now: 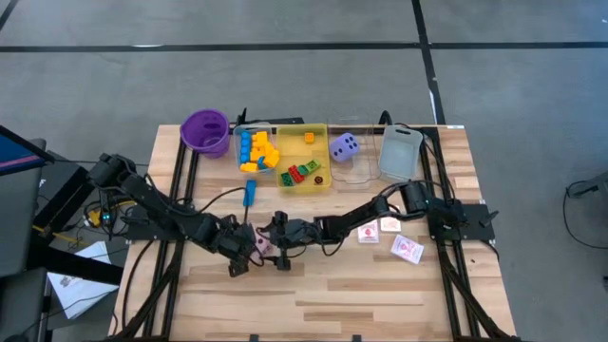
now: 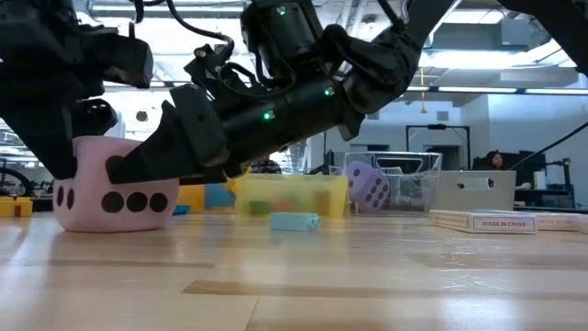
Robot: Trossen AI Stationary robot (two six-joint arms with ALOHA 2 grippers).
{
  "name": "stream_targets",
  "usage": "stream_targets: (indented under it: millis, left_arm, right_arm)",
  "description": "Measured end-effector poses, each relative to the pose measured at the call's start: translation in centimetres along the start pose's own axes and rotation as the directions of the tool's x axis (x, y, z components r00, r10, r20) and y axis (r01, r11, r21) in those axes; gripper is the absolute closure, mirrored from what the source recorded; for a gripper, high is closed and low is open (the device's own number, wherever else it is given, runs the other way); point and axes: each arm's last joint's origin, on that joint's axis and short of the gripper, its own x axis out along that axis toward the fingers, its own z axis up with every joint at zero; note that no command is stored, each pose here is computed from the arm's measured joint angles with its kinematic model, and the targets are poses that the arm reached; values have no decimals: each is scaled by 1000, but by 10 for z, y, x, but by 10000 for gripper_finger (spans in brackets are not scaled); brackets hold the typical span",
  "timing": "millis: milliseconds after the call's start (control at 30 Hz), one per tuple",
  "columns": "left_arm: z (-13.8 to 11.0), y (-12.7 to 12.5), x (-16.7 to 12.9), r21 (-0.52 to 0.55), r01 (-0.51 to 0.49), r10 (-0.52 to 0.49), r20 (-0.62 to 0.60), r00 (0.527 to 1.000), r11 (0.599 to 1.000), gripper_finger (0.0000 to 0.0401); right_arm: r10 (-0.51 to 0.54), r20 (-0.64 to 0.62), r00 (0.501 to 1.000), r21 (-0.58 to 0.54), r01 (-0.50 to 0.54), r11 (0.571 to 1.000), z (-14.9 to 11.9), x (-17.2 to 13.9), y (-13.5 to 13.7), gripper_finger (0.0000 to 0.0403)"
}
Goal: Pick & Place Toys
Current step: Put the pink dice into the right transparent bin
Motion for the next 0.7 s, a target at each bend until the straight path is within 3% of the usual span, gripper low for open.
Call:
stream_targets:
  millis: [300, 500, 600, 700]
  left_arm:
    - [1, -1, 0, 1, 19, -19, 8, 1000, 1000, 105]
    - [2, -1, 0, 142, 21, -23, 9, 1000, 990, 105]
    - [5, 5, 2, 106, -14, 13, 7, 1000, 994, 105]
    - [7, 10, 4, 85, 26, -25, -10, 1000, 996, 105]
  right_arm:
    - [9, 1, 1000, -13, -9, 1000, 0, 0, 3, 3]
    - [6, 1, 1000, 21, -7, 1000, 0, 0, 3, 3]
    - [-3, 5, 1000, 88, 2, 996, 0, 0, 2, 3]
    - [-5, 5, 1000, 112, 4, 994, 0, 0, 1, 3]
